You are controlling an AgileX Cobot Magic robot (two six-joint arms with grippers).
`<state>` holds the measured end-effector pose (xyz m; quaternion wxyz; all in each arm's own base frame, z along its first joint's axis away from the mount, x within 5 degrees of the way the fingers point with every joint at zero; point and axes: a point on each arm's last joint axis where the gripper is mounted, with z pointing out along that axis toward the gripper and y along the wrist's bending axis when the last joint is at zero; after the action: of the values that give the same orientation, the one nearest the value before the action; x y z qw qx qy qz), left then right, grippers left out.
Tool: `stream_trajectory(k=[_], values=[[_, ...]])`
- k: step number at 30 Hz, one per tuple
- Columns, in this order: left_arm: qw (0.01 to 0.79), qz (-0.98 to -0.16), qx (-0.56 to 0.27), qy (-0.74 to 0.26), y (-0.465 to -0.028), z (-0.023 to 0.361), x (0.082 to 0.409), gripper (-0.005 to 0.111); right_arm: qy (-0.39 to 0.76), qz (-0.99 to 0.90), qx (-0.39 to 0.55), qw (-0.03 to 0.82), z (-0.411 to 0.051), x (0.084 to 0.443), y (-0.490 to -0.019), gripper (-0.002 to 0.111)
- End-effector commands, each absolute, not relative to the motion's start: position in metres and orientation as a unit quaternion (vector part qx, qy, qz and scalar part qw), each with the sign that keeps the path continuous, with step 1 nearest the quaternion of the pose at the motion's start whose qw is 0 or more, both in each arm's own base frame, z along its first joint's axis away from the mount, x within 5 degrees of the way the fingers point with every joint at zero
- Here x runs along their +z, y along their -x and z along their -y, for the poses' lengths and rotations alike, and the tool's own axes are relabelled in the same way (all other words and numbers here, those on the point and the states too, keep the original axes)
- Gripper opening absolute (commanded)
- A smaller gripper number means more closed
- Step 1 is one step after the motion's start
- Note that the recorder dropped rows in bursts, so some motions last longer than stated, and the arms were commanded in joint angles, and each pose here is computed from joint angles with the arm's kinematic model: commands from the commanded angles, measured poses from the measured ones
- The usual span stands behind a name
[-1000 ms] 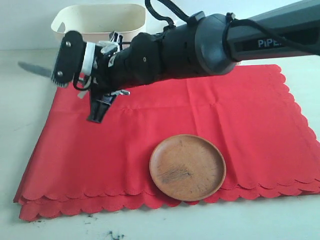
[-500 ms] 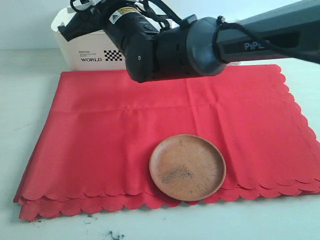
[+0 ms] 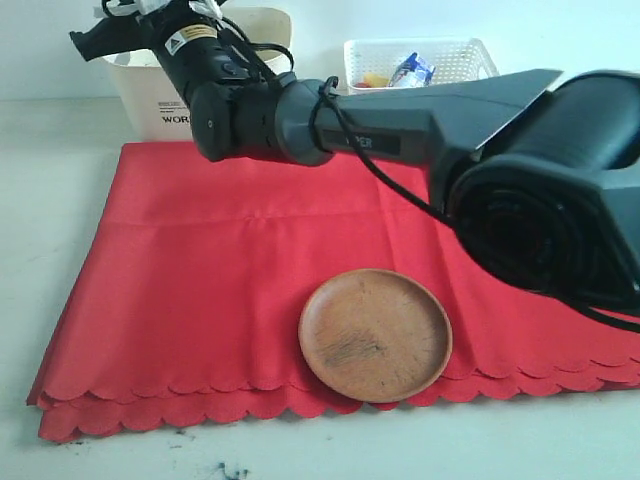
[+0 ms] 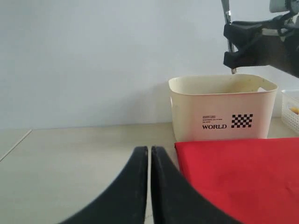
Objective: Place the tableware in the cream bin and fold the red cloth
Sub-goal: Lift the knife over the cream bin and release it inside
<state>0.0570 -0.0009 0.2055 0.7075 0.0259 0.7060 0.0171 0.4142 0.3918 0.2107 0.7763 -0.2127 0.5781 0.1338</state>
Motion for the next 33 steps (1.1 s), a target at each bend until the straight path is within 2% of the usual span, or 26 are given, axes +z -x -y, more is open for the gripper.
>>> stream_trajectory(k=[1,7,20,23,31,33], values=[[0.71,-0.704,0.013,-0.025,-0.056,0.001,0.206,0.005,0.154,-0.601,0.146,0.77,-0.383,0.202,-0.444,0.0],[0.71,-0.704,0.013,-0.025,-0.056,0.001,0.206,0.005,0.145,-0.618,0.158,0.757,-0.385,0.187,-0.457,0.0],[0.71,-0.704,0.013,-0.025,-0.056,0.001,0.206,0.005,0.146,-0.626,0.156,0.75,-0.381,0.183,-0.462,0.002],[0.71,-0.704,0.013,-0.025,-0.056,0.001,0.206,0.005,0.146,-0.626,0.156,0.75,-0.381,0.183,-0.462,0.011],[0.71,-0.704,0.013,-0.025,-0.056,0.001,0.206,0.005,0.146,-0.627,0.157,0.749,-0.381,0.183,-0.462,0.047],[0.71,-0.704,0.013,-0.025,-0.056,0.001,0.206,0.005,0.146,-0.627,0.157,0.749,-0.381,0.183,-0.462,0.052]])
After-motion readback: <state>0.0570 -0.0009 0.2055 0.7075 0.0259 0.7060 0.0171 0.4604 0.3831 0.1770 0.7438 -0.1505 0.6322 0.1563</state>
